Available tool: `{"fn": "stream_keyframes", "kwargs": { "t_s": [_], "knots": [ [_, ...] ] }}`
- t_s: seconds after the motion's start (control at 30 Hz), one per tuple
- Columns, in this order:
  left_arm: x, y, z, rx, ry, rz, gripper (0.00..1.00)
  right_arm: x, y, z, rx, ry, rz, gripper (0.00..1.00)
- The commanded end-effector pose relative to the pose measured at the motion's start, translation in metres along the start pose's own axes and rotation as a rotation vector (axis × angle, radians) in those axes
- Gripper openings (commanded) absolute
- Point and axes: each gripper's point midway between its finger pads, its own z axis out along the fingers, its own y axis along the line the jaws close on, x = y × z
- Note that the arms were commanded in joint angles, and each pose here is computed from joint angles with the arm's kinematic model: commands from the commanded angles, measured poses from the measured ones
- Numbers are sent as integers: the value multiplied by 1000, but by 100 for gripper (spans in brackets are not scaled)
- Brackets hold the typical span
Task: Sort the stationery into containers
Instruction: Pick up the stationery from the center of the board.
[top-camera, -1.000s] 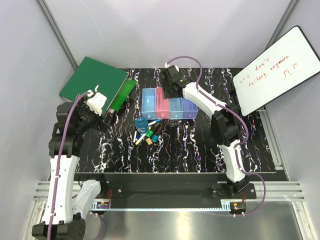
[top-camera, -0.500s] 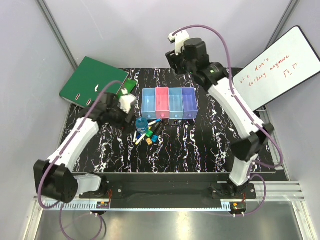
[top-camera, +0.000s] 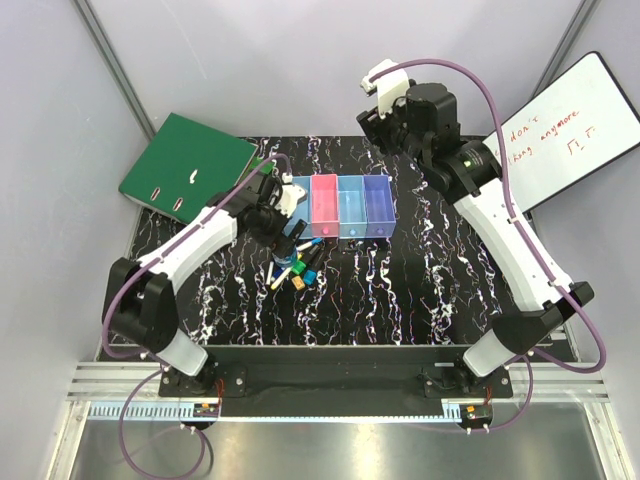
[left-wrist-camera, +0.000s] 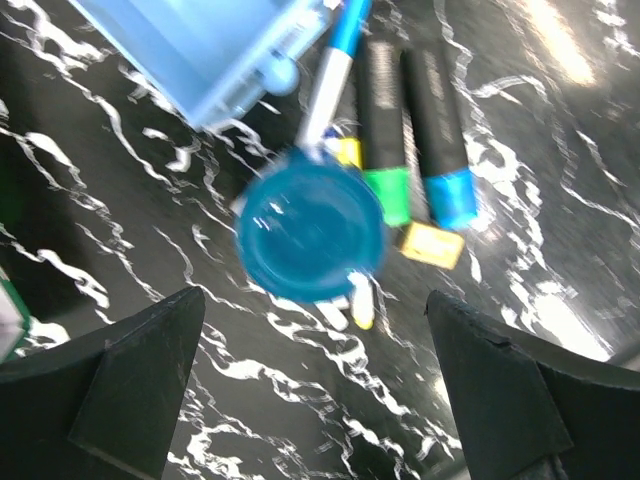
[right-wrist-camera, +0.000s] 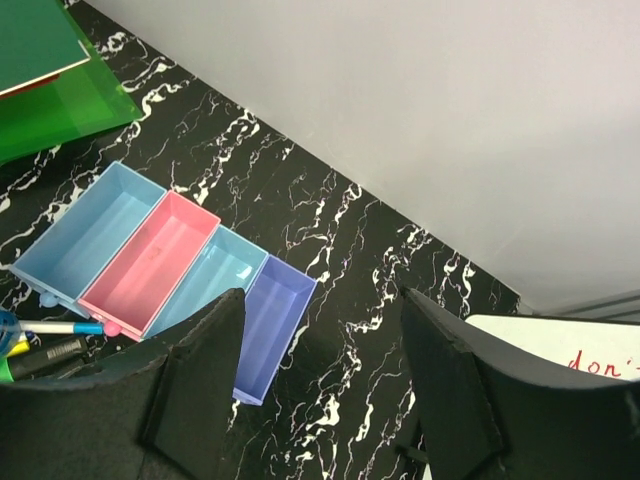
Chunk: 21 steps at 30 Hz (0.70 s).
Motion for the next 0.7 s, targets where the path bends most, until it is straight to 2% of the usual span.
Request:
{"fn": "stream_keyframes", "kwargs": {
  "t_s": [0.0, 0.37, 0.67],
  "knots": [
    [-31, 19, 8, -102, -63, 13, 99, -5, -8, -9, 18, -15, -4, 72],
    [-39, 22, 31, -81, -37, 50, 99, -6, -8, -9, 16, -20, 30, 72],
    [-31, 12, 42, -43, -9, 51, 99, -6, -8, -9, 20, -17, 27, 72]
  ]
}}
